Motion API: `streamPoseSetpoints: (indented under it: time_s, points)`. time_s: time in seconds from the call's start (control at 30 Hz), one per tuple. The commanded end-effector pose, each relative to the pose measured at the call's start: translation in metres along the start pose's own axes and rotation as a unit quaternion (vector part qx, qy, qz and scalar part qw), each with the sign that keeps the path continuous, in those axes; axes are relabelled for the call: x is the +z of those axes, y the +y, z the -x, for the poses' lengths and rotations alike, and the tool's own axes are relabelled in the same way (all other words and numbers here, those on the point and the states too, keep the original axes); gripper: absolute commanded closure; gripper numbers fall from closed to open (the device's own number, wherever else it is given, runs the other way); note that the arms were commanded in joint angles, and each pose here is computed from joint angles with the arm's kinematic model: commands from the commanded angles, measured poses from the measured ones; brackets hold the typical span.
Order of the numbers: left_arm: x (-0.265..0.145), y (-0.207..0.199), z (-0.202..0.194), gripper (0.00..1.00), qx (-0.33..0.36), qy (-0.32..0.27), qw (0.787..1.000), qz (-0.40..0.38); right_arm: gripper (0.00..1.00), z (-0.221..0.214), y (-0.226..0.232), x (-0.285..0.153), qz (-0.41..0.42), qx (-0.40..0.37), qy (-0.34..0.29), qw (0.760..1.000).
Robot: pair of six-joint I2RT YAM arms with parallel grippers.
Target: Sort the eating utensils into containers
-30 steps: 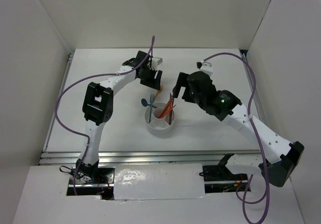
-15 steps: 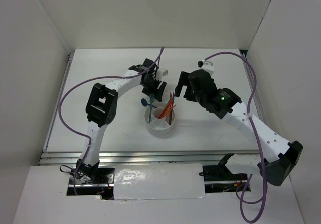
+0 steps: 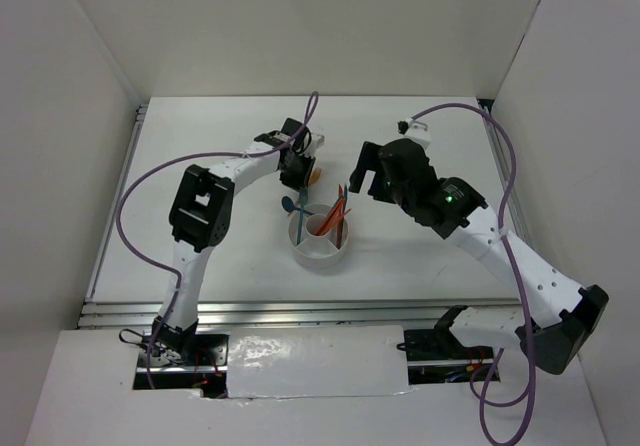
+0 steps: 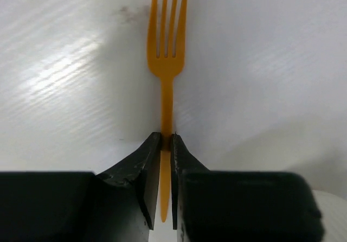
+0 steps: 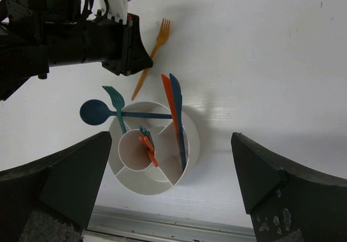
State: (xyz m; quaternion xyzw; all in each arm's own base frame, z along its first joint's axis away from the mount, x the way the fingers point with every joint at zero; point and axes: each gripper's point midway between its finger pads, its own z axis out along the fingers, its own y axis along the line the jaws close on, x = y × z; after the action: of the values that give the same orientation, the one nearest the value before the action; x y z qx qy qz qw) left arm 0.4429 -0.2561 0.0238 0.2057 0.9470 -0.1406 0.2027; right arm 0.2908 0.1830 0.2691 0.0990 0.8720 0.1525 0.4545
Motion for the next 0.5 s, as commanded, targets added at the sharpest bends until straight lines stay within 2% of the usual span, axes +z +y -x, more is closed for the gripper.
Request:
streamPoseSetpoints:
  time_s: [0.0, 0.2, 0.47]
  points:
    - [0.003, 0.04, -0.018, 0.79, -0.042, 0.021, 0.997, 0.054, 0.0, 0.017, 0.0, -0.014, 0.01, 0.012, -0.028, 0.999]
    - [-0.015, 0.06, 0.001, 1.0, -0.064, -0.01, 0.996, 0.055, 0.0, 0.017, 0.003, -0.011, 0.014, 0.008, -0.024, 1.0]
    - [-0.069, 0.079, 0.038, 1.0, -0.078, -0.075, 0.993, 0.038, 0.0, 0.017, 0.004, -0.011, 0.015, 0.004, -0.022, 1.0]
